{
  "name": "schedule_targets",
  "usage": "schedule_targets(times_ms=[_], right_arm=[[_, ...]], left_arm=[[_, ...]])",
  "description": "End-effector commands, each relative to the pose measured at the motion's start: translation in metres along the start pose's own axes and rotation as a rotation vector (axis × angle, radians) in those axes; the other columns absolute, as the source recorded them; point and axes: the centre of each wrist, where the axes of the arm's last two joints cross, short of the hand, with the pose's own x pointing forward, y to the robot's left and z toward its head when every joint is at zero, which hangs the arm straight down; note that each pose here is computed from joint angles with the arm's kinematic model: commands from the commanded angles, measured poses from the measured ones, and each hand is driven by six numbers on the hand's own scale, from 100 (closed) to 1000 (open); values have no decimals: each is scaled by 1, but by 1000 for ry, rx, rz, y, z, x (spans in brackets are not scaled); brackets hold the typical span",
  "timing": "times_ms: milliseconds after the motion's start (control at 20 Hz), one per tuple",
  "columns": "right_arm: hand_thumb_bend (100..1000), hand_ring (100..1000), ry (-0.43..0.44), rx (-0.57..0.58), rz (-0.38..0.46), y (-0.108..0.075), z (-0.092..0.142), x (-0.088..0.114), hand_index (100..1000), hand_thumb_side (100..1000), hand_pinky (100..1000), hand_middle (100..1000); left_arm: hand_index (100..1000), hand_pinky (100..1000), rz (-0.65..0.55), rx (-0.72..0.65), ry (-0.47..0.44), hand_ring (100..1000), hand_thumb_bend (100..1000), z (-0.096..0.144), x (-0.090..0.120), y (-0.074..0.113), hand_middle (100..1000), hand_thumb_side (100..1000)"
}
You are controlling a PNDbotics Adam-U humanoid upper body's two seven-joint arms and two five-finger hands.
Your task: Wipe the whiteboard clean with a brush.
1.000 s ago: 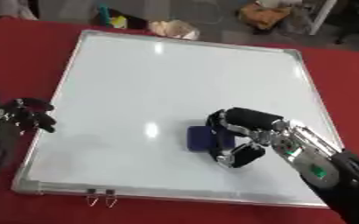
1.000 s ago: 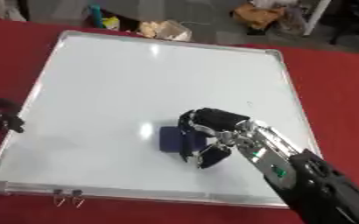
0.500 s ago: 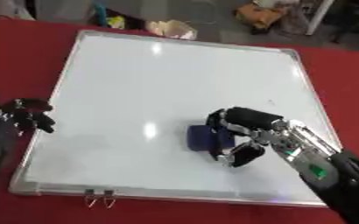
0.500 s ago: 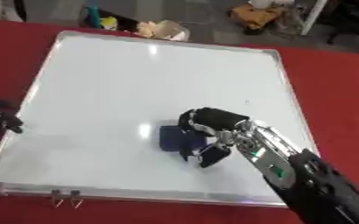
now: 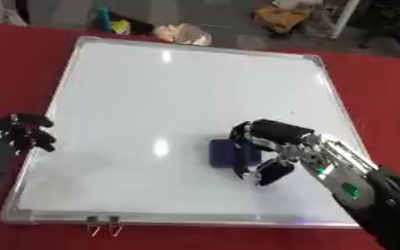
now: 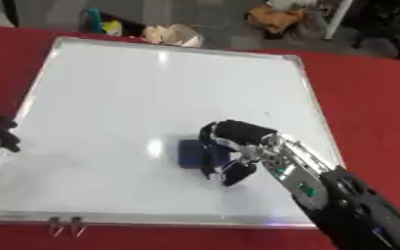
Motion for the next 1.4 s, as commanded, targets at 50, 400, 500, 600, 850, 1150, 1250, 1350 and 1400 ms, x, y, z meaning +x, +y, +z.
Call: schedule_targets(times_ms=[50,400,500,600,850,1150,1250,1350,1400], right_arm=[[100,701,27,-33,29,-15,10,-6,426,131,800,625],[100,701,70,-71,22,-25,18,-12,426,105,802,625],[100,701,92,-82,16,-27,20,-16,426,100,801,625],[100,701,120,-95,5,-28,21,-21,426,100,801,625],[100,701,205,-128,-20,-30,25,-39,427,100,802,624],[100,701,257,-164,-36,-33,27,-51,427,100,800,625],[100,701,258,-165,-36,-33,27,-52,427,100,800,625],[100,703,278,-178,-40,-35,29,-56,427,100,796,627],[100,704,302,-193,-52,-37,30,-61,428,100,795,629]], left_arm=[[675,542,-20,-6,-14,558,774,-1,6,3,614,1000],[675,542,-19,-4,-13,558,774,-1,6,3,616,1000],[676,543,-19,-4,-13,559,773,-1,6,3,616,1000],[676,543,-20,-3,-13,559,772,-1,6,3,616,1000],[676,543,-21,-5,-17,559,772,-1,7,4,616,1000],[676,543,-23,-7,-20,559,771,-2,8,4,616,1000],[676,543,-23,-7,-21,559,771,-2,8,4,616,1000],[676,544,-25,-9,-22,559,769,-2,8,4,616,1000],[676,544,-26,-11,-24,560,769,-3,9,4,616,1000]])
